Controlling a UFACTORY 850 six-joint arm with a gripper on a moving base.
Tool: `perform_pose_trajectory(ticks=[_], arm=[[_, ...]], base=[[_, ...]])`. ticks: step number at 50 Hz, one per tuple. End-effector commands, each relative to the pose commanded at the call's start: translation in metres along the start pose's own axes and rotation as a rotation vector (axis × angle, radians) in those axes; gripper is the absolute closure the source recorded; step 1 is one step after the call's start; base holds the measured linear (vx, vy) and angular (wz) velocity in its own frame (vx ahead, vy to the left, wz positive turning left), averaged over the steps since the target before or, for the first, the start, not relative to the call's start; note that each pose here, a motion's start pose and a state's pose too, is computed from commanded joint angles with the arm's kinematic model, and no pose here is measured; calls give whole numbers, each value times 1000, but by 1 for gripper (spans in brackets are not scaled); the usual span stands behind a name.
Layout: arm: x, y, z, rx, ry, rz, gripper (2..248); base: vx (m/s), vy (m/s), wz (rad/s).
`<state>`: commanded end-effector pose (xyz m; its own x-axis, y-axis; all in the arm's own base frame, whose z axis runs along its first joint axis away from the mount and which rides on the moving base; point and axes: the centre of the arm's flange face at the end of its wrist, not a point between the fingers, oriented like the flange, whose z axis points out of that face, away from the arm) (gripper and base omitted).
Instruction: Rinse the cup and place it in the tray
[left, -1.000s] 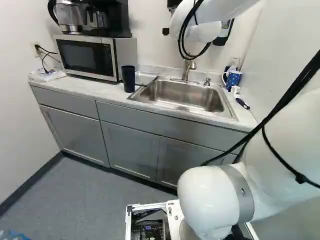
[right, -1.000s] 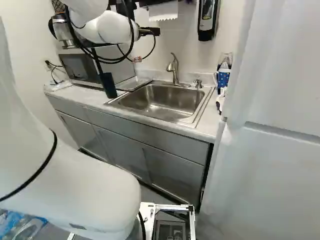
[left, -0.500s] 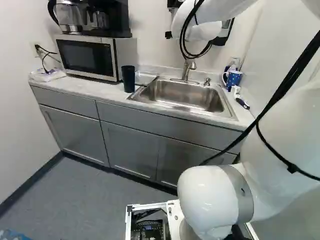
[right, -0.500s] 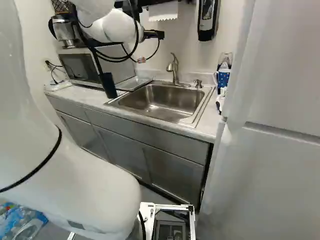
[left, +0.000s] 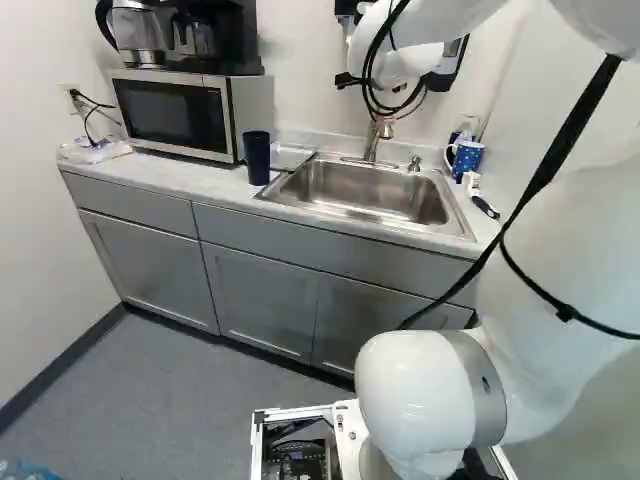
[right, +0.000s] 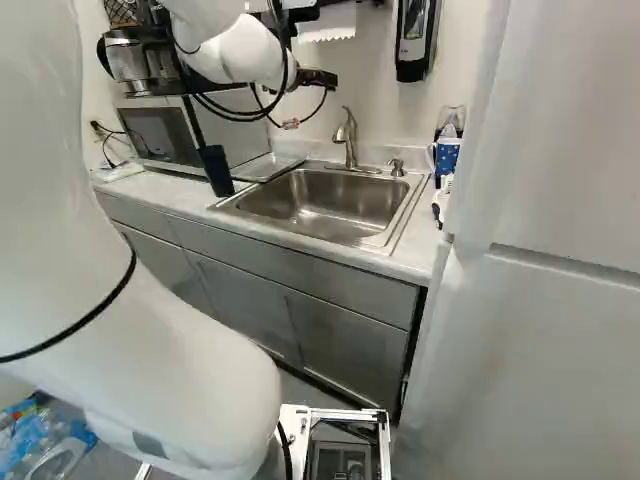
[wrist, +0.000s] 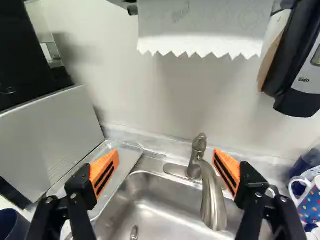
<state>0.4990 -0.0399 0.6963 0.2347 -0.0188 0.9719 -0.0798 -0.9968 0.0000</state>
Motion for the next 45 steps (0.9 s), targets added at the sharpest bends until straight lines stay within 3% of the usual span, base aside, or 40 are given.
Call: perform_pose_trajectory(ticks=[27, 45], arm=[[-5, 11, 26, -23, -130, 27, 3], [0, 15, 48, -29, -139, 33, 3]], base=[[0, 0, 0], [0, 0, 0]])
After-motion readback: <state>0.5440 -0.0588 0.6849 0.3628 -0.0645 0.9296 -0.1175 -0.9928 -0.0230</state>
